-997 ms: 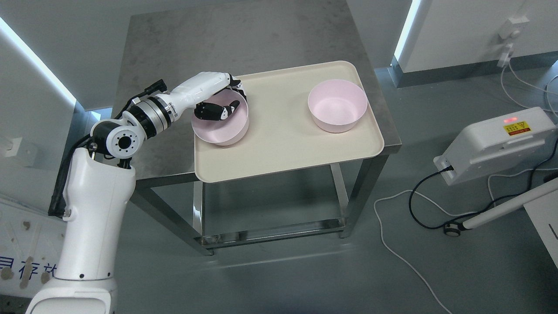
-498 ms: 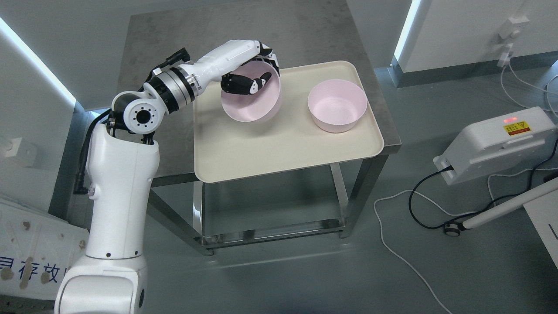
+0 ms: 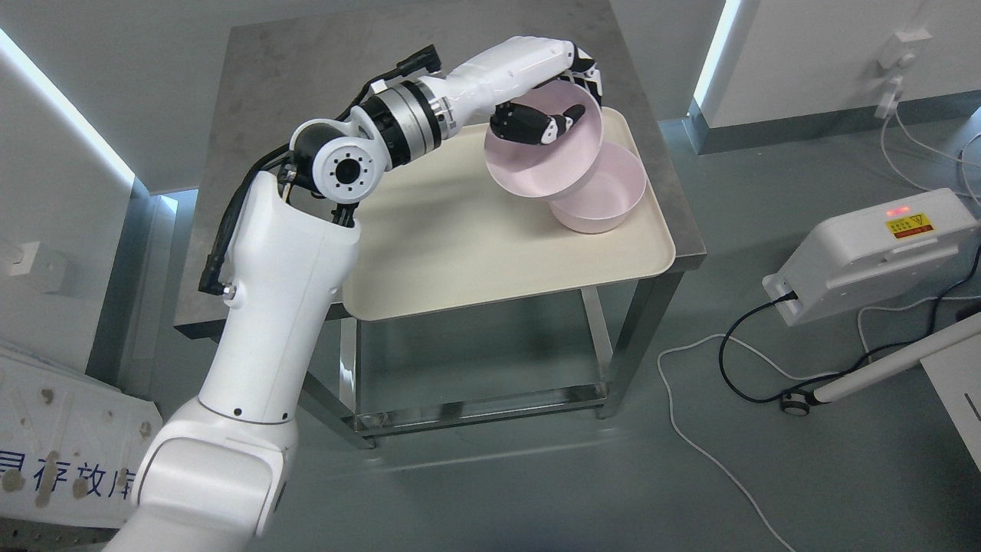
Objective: Stack pink IKEA bowls on left shelf middle
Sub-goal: 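Carry the held bowl over and lower it into the other pink bowl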
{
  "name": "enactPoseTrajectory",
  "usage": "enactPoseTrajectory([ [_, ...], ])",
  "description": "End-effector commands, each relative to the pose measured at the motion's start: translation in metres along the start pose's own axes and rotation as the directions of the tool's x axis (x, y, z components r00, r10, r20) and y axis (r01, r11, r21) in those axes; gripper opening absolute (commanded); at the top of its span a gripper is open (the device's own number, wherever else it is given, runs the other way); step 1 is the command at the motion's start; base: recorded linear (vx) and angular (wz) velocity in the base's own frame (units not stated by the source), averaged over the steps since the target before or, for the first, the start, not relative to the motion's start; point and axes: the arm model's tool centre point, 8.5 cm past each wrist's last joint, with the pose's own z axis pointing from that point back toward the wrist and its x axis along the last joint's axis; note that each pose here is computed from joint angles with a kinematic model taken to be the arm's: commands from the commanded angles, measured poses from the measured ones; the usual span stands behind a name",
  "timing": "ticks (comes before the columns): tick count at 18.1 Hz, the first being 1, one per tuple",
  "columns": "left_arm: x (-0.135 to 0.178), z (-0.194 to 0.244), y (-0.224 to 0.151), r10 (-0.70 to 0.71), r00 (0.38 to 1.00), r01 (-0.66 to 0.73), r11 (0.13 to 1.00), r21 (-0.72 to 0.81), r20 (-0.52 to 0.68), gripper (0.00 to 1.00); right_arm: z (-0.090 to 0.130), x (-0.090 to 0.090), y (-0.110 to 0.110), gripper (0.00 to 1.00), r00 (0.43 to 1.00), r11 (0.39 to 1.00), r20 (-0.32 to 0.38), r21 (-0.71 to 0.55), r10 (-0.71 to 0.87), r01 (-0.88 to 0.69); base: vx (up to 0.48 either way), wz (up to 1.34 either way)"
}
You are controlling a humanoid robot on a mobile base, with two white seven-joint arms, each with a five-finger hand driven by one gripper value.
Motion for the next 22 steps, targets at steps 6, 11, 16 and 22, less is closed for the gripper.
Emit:
enactPoseTrajectory([
  [6,-0.011,-0.054,-0.066,-0.013,0.999,0.004,0.976,-0.216,-0.044,0.04,0.001,0.002,-0.011,1.00,1.000,1.000,0.004,-0.017,0.004,-0.004,0.000,0.00],
  [11,-0.025,-0.048,-0.063,0.007,0.997,-0.021,0.979,-0.202,-0.072,0.04,0.001,0.002,-0.011,1.00,1.000,1.000,0.004,-0.017,0.004,-0.004,0.000,0.00],
  [16,-0.036,-0.044,-0.041,0.018,0.995,-0.033,0.987,-0.158,-0.100,0.04,0.001,0.002,-0.011,1.00,1.000,1.000,0.004,-0.017,0.002,-0.002,0.000,0.00],
  [22,-0.039,-0.046,-0.030,-0.008,0.993,-0.010,0.987,-0.161,-0.115,0.05,0.001,0.002,-0.011,1.00,1.000,1.000,0.004,-0.017,0.004,-0.004,0.000,0.00],
])
